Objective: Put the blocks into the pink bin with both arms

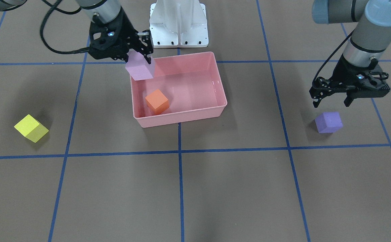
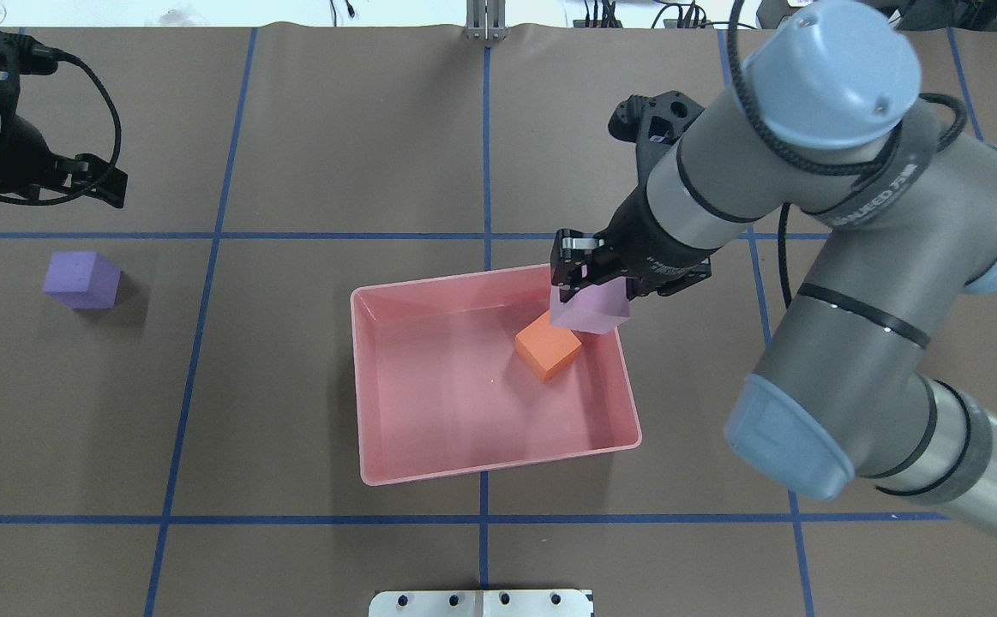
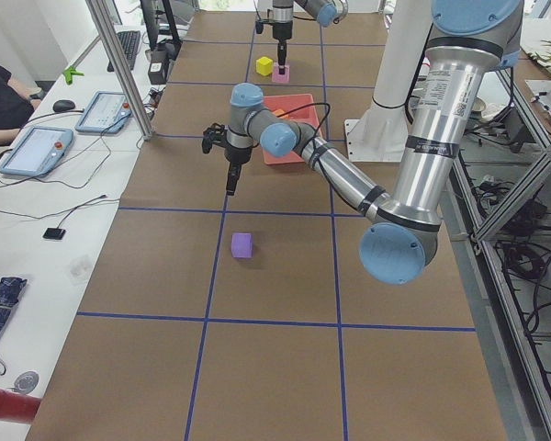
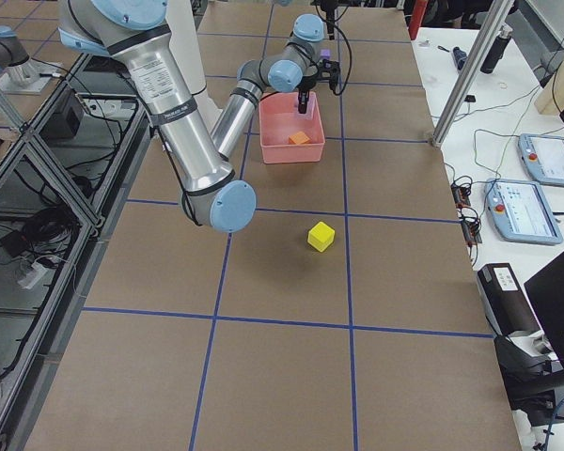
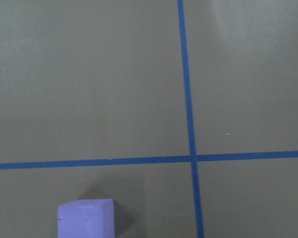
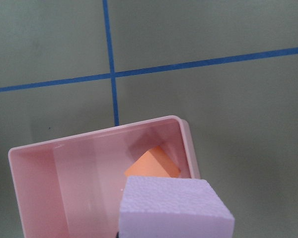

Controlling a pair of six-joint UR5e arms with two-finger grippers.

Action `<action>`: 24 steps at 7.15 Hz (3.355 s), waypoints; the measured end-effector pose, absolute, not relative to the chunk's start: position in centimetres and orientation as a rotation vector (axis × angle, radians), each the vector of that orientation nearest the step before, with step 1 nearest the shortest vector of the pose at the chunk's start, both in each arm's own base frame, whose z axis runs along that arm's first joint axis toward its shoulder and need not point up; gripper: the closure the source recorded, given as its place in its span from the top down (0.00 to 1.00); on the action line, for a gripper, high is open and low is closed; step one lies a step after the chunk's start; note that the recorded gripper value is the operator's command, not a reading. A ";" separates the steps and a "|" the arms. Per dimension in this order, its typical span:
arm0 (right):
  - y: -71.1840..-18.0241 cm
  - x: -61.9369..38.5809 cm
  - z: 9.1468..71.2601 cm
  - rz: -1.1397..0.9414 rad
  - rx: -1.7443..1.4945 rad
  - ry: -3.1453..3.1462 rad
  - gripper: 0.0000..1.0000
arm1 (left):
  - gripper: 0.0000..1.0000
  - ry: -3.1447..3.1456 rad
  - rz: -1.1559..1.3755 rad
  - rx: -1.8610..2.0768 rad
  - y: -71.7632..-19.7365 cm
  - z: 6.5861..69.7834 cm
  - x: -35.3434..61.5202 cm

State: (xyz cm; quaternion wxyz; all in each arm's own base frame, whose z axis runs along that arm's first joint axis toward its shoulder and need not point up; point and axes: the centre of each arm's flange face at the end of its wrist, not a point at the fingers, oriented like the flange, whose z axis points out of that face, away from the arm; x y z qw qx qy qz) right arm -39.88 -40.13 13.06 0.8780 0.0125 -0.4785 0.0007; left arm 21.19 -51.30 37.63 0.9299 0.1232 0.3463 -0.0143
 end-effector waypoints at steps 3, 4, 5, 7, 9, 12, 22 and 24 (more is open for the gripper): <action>-37.6 -48.2 9.9 -0.043 0.068 -0.925 0.00 | 1.00 0.713 -0.009 0.277 -53.6 45.8 19.4; -37.3 -49.3 9.6 -0.048 0.074 -0.915 0.00 | 1.00 0.714 -0.015 0.280 -54.3 47.8 19.2; -37.1 -49.8 9.5 -0.052 0.076 -0.911 0.34 | 1.00 0.712 -0.023 0.276 -54.8 49.2 19.2; -37.1 -50.4 9.5 -0.052 0.077 -0.902 0.98 | 1.00 0.726 -0.074 0.265 -55.0 50.6 19.5; -37.1 -50.5 9.6 -0.044 0.073 -0.898 0.99 | 1.00 0.796 -0.192 0.271 -55.4 53.2 20.4; -36.7 -49.3 8.4 -0.004 0.067 -0.928 0.99 | 1.00 0.842 -0.224 0.272 -54.9 54.2 22.0; -49.3 -28.9 19.5 0.007 0.133 -0.770 0.99 | 0.58 0.797 -0.092 0.262 -48.7 56.7 24.8; -50.3 -26.0 23.0 -0.044 0.141 -0.728 0.99 | 0.53 0.798 -0.089 0.260 -48.6 56.7 25.0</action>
